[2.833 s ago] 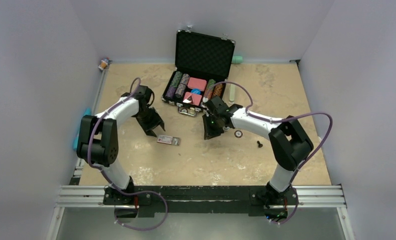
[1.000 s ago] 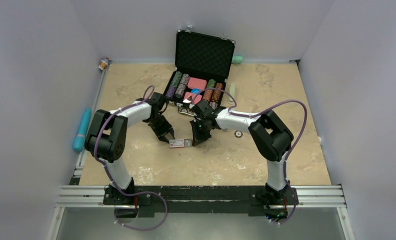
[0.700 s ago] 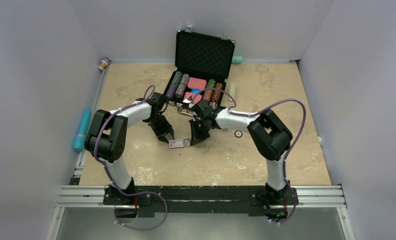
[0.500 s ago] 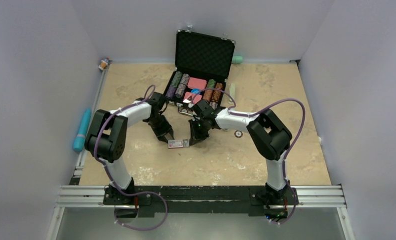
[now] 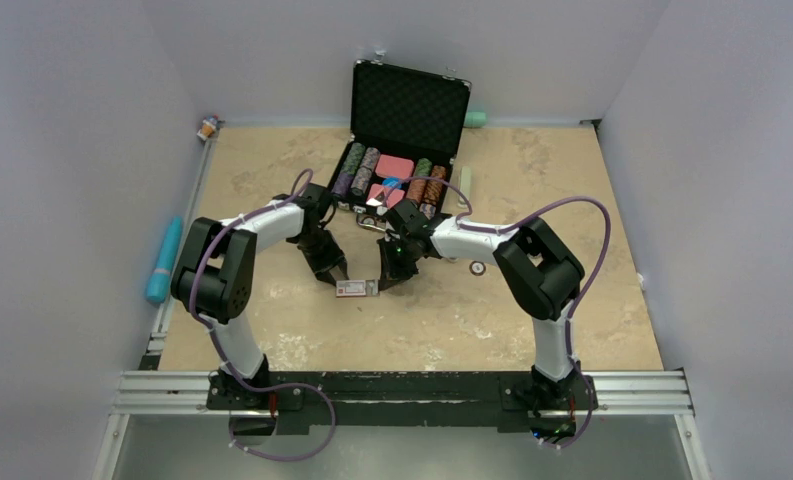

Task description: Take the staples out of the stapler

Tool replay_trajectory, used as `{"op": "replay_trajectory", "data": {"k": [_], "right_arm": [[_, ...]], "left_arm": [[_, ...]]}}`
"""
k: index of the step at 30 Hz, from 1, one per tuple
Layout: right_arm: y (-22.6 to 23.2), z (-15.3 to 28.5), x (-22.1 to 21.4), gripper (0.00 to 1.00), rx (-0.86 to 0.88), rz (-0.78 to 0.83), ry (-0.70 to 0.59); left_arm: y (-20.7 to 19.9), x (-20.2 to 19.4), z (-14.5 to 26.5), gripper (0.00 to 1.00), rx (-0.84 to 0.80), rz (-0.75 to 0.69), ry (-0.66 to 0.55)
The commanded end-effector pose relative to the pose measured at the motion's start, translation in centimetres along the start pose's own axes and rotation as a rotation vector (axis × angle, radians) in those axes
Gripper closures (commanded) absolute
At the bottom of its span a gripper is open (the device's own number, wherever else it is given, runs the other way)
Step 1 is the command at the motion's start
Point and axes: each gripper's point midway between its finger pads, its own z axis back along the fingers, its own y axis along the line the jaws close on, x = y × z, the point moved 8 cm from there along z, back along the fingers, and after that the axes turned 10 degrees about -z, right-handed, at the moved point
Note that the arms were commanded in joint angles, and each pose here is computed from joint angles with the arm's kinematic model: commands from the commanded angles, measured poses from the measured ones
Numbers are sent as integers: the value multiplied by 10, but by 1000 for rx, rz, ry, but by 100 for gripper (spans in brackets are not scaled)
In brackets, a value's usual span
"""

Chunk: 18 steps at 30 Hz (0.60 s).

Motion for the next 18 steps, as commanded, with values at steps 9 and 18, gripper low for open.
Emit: {"op": "replay_trajectory", "data": {"k": [9, 18], "right_arm": [[8, -8, 3, 100, 89, 7, 2], [13, -13, -1, 100, 145, 3, 23]], "left_arm": [[0, 8, -9, 63, 0, -6, -23], [1, 8, -11, 63, 0, -4, -23]]}}
